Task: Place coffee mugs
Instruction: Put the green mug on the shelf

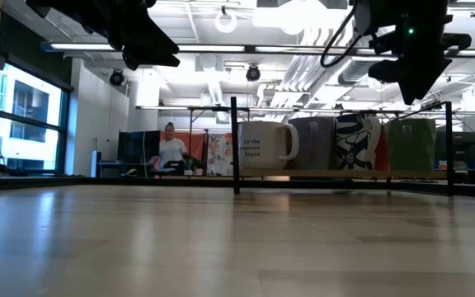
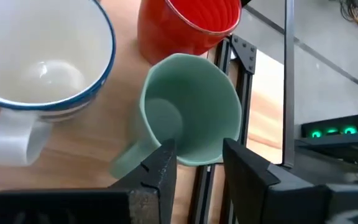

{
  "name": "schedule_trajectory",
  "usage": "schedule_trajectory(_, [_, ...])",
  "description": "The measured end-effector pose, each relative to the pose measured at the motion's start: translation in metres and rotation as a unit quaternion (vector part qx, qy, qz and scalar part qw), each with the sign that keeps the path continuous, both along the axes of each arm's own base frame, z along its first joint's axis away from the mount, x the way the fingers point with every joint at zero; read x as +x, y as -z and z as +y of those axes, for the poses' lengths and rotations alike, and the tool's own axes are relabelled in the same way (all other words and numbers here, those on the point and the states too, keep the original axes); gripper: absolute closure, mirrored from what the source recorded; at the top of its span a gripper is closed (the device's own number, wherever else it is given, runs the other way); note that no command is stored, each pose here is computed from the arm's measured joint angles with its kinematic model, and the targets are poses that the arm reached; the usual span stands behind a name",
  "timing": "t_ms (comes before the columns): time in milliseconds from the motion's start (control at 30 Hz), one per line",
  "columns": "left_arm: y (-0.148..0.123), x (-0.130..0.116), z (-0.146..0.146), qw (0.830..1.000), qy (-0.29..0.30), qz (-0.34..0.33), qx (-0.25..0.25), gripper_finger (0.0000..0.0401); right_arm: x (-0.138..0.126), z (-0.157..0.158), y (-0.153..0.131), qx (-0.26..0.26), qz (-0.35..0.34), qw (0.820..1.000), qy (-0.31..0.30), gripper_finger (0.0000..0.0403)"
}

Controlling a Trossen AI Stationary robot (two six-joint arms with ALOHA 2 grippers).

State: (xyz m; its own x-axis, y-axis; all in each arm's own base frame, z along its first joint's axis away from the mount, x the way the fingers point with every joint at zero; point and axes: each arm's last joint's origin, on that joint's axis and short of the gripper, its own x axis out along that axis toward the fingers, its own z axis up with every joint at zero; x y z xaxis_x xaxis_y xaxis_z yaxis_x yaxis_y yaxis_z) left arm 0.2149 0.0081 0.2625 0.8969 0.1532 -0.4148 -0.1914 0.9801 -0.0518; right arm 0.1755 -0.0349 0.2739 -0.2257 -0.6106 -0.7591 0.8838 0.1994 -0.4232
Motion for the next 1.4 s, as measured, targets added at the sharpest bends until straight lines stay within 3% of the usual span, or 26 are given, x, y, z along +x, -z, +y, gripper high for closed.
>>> schedule_trajectory(333, [0.000,0.000,0.000,1.000,-0.001,0.000,-0.003,0.0221,0.000,-0.015,0.001,0.005,-0.002,1.000,0.021,0.0358])
schedule_trajectory(633, [0.000,0.000,0.000,1.000,-0.002,0.001,-0.004,0.0221,0.011,-0.029,0.002,0.009,-0.043,0.999,0.000,0.0398])
schedule_trajectory(1400, [0.000,0.000,0.000,1.000,-0.002,0.001,-0.004,0.0221,0.021,-0.036,0.018,0.033,-0.016,0.999,0.033,0.0403])
